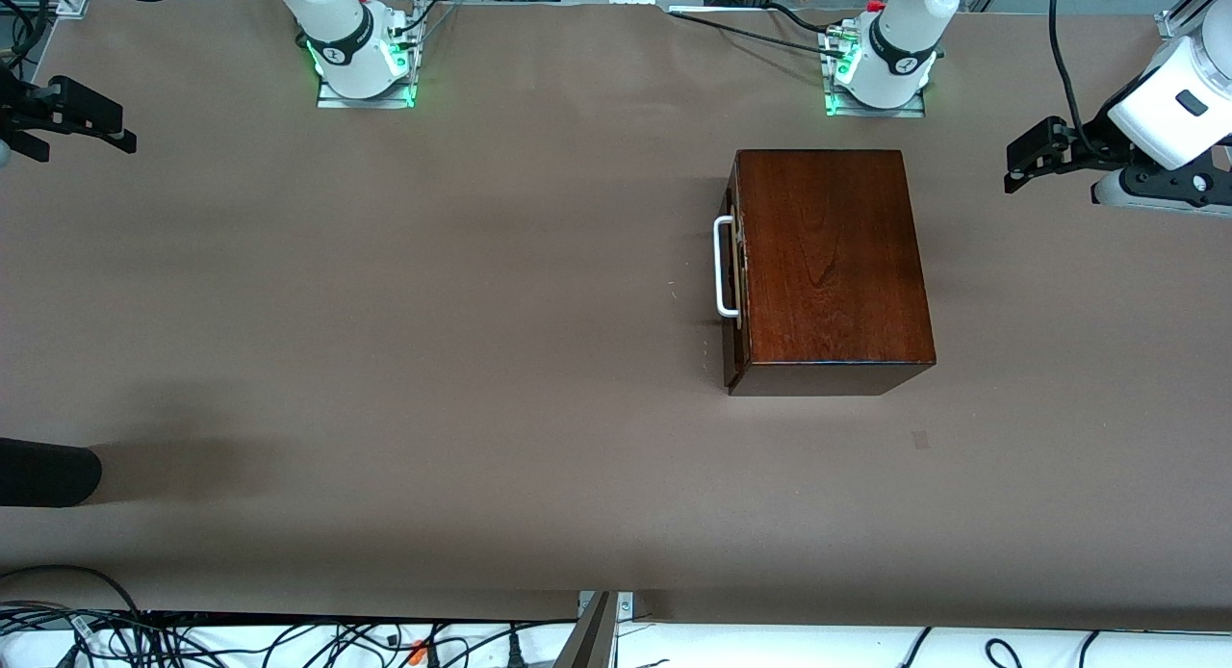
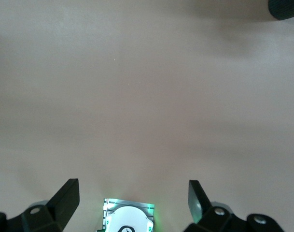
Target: Open drawer, take yellow block, close drawer
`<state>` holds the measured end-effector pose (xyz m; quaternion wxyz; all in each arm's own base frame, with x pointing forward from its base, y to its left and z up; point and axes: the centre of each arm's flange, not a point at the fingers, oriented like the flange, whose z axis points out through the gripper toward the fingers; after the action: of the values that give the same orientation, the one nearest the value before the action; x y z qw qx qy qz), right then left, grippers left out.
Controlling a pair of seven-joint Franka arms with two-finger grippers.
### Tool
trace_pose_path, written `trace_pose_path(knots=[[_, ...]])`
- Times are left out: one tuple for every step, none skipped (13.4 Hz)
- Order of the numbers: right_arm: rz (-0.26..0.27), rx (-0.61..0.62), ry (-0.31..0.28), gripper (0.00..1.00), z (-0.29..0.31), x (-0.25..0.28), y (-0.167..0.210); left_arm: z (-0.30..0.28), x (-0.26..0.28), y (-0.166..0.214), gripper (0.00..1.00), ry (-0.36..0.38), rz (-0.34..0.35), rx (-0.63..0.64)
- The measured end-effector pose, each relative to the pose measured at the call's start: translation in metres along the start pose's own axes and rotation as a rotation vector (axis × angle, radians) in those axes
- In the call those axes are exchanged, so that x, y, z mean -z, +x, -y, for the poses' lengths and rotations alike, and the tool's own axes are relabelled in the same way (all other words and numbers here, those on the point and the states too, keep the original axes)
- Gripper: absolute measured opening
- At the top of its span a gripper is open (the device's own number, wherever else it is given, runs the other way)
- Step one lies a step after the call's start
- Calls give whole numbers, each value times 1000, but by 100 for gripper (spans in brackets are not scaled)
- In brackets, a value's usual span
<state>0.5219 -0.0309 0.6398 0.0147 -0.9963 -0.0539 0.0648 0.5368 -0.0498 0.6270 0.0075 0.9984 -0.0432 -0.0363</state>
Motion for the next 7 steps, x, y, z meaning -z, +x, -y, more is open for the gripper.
trace_pose_path(knots=[[0, 0, 0, 100, 0, 0, 0, 0, 1, 0, 100, 0, -1, 0], [0, 0, 0, 100, 0, 0, 0, 0, 2, -1, 100, 0, -4, 0], [0, 0, 0, 100, 0, 0, 0, 0, 4, -2, 100, 0, -8, -1], [0, 1, 0, 100, 0, 0, 0, 0, 5, -3, 100, 0, -11, -1], [0, 2, 0, 100, 1, 0, 0, 0, 7, -4, 100, 0, -13, -1], [0, 3, 0, 100, 2, 0, 0, 0, 7, -4, 100, 0, -14, -1], [0, 5, -1, 100, 3, 0, 0, 0, 7, -4, 100, 0, -14, -1]])
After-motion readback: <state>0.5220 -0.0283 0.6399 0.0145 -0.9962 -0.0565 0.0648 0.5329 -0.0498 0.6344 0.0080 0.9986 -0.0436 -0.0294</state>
